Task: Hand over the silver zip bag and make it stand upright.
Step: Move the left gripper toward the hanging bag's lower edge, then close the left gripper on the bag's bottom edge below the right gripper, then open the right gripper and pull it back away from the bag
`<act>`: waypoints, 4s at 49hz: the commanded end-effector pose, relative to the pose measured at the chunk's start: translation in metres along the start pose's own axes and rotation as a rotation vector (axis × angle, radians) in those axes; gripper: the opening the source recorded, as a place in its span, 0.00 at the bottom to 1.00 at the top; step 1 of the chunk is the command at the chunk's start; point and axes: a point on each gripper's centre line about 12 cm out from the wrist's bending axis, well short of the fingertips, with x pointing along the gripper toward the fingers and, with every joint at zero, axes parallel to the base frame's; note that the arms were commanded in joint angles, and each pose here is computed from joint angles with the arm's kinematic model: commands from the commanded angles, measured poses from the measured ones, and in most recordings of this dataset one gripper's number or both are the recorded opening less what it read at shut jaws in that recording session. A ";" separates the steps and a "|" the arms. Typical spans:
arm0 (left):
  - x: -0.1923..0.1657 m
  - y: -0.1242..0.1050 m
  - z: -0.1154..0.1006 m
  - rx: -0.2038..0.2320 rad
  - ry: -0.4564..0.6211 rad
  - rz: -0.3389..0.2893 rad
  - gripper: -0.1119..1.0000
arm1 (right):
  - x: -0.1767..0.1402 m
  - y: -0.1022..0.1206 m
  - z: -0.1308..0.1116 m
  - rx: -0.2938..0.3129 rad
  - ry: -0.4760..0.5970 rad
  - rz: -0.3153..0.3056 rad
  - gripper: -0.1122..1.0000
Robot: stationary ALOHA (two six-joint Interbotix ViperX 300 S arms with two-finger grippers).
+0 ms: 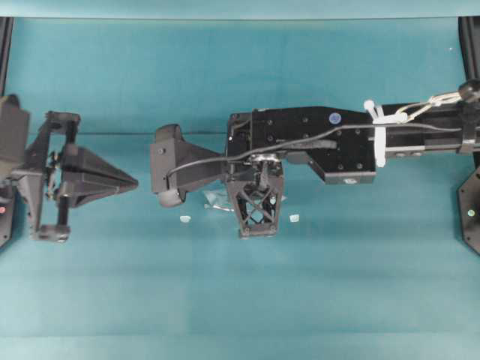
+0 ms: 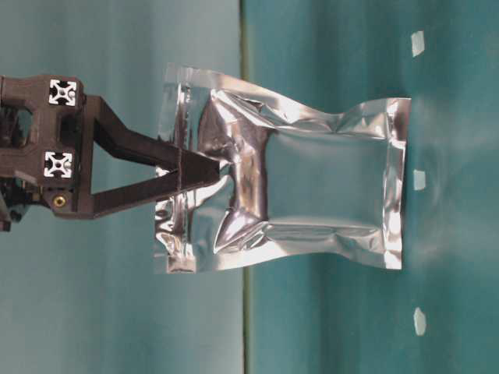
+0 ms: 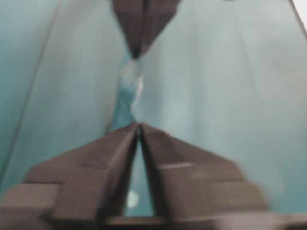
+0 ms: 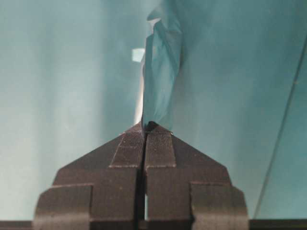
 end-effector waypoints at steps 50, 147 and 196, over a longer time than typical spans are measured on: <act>0.117 0.018 -0.095 -0.016 -0.022 0.016 0.94 | 0.000 0.003 -0.007 -0.016 -0.045 -0.007 0.08; 0.189 0.012 -0.104 -0.022 0.026 0.000 0.36 | 0.001 0.000 -0.007 -0.009 -0.061 -0.010 0.08; 0.190 0.010 -0.106 -0.020 0.053 -0.002 0.32 | -0.064 0.000 -0.024 0.012 -0.210 -0.027 0.97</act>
